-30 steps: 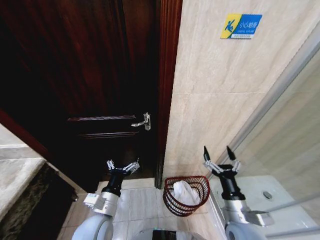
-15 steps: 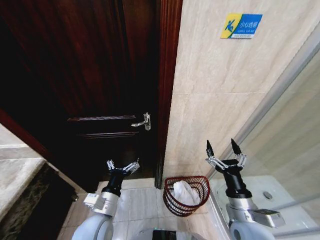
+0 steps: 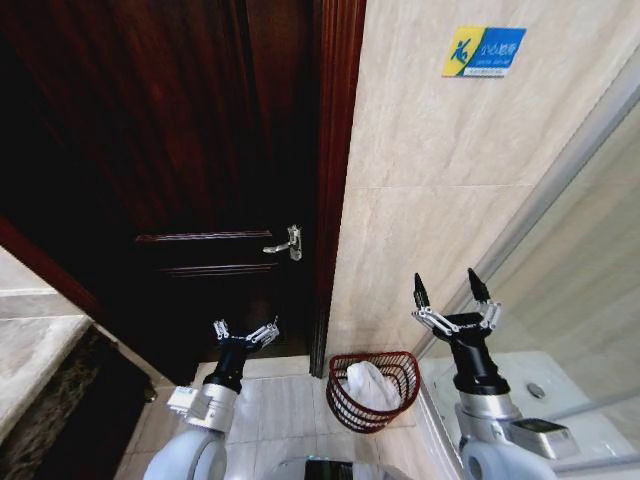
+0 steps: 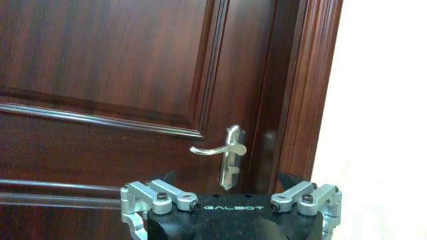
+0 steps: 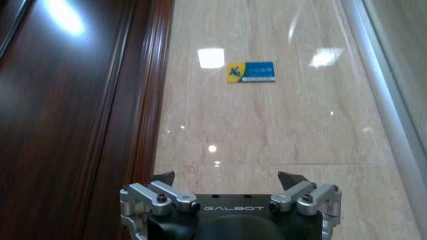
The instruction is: Discard the used towel into the hamper.
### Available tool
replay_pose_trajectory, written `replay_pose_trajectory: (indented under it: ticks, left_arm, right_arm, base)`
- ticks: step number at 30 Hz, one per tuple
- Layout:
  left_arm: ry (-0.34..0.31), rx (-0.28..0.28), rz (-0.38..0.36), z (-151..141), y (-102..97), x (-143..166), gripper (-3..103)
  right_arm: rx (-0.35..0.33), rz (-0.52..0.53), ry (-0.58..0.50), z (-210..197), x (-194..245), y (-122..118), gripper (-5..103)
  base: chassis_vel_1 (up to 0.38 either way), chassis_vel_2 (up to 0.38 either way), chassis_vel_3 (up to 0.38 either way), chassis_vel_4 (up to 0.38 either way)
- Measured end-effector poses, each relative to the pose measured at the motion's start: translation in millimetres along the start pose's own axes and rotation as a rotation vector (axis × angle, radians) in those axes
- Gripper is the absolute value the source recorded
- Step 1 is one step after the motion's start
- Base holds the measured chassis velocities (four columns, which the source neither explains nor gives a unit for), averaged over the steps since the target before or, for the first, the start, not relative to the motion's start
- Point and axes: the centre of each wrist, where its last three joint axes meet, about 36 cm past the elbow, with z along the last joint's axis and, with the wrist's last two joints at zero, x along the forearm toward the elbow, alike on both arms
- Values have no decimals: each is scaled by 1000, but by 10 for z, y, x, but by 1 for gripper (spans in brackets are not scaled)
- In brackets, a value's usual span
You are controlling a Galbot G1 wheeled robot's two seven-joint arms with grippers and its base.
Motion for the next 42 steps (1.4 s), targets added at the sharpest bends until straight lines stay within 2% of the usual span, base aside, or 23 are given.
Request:
replay_pose_trajectory:
  ticks: [14,29,42]
  left_arm:
    - [0,0,0,0,0,0,100]
    - [0,0,0,0,0,0,100]
    - [0,0,0,0,0,1,100]
  right_arm:
    - [25,-27,-15,5,-7,57,100]
    - [-1,-48,-11,24,-43,98,100]
    - [-2,-56,-14,33,-29,97,100]
  base:
    - [150,-149,-151,153]
    - [68,-71,-73,83]
    - [167,-167,-170,166]
